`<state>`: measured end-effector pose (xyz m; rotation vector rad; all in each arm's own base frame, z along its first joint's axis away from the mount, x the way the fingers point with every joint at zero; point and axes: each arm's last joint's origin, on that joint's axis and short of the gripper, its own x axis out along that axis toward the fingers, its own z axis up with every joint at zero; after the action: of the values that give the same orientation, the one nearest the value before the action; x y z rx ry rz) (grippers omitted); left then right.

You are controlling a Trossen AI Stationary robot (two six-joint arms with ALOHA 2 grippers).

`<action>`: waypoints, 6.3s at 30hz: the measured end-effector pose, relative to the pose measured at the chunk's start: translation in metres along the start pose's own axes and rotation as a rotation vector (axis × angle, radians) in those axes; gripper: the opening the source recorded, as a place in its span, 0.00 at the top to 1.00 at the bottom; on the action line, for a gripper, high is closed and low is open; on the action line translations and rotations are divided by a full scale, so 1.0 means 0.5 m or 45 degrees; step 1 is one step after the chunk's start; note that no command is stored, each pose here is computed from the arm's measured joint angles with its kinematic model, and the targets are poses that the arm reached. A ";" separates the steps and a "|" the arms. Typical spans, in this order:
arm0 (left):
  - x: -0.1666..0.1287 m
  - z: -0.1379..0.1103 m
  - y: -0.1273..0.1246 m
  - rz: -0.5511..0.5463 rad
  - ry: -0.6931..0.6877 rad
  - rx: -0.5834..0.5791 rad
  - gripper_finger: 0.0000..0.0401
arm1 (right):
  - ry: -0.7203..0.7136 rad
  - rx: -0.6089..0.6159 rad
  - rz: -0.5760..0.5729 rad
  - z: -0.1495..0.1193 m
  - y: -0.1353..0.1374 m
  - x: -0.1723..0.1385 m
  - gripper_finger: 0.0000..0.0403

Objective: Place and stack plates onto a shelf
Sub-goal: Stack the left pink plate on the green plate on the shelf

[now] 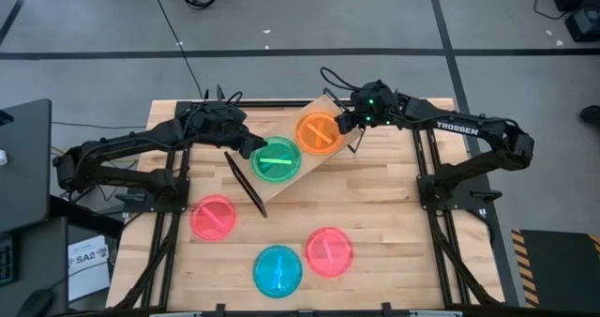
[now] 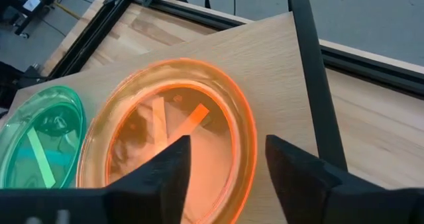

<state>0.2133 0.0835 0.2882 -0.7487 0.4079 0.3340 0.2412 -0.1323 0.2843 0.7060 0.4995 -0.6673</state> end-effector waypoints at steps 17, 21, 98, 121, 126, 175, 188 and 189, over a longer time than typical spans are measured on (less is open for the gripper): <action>0.000 0.001 -0.001 -0.005 -0.010 0.167 0.59 | -0.026 -0.002 -0.040 0.001 -0.002 0.000 0.32; 0.000 0.010 -0.007 -0.037 -0.066 0.222 0.59 | -0.025 -0.002 -0.039 0.001 -0.002 0.000 0.33; -0.166 -0.285 0.063 0.354 0.686 0.263 0.60 | -0.024 -0.003 -0.039 0.001 -0.001 0.000 0.32; -0.089 -0.344 0.102 0.581 0.920 0.320 0.60 | -0.024 -0.038 -0.039 0.001 -0.001 0.000 0.32; -0.080 -0.347 0.105 0.653 0.920 0.350 0.60 | -0.023 -0.038 -0.039 0.001 -0.001 0.000 0.32; -0.006 -0.381 0.111 0.705 1.136 0.433 0.61 | -0.016 -0.045 -0.028 0.000 -0.001 0.000 0.32; -0.008 -0.339 0.067 0.700 1.129 0.543 0.65 | -0.016 -0.045 -0.028 0.000 -0.001 0.000 0.32; -0.007 -0.335 0.063 0.695 1.118 0.556 0.65 | -0.017 -0.045 -0.028 0.000 -0.001 0.000 0.32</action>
<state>0.1567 -0.0147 0.1605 -0.3026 1.4800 0.3932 0.2408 -0.1326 0.2844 0.6631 0.5064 -0.6815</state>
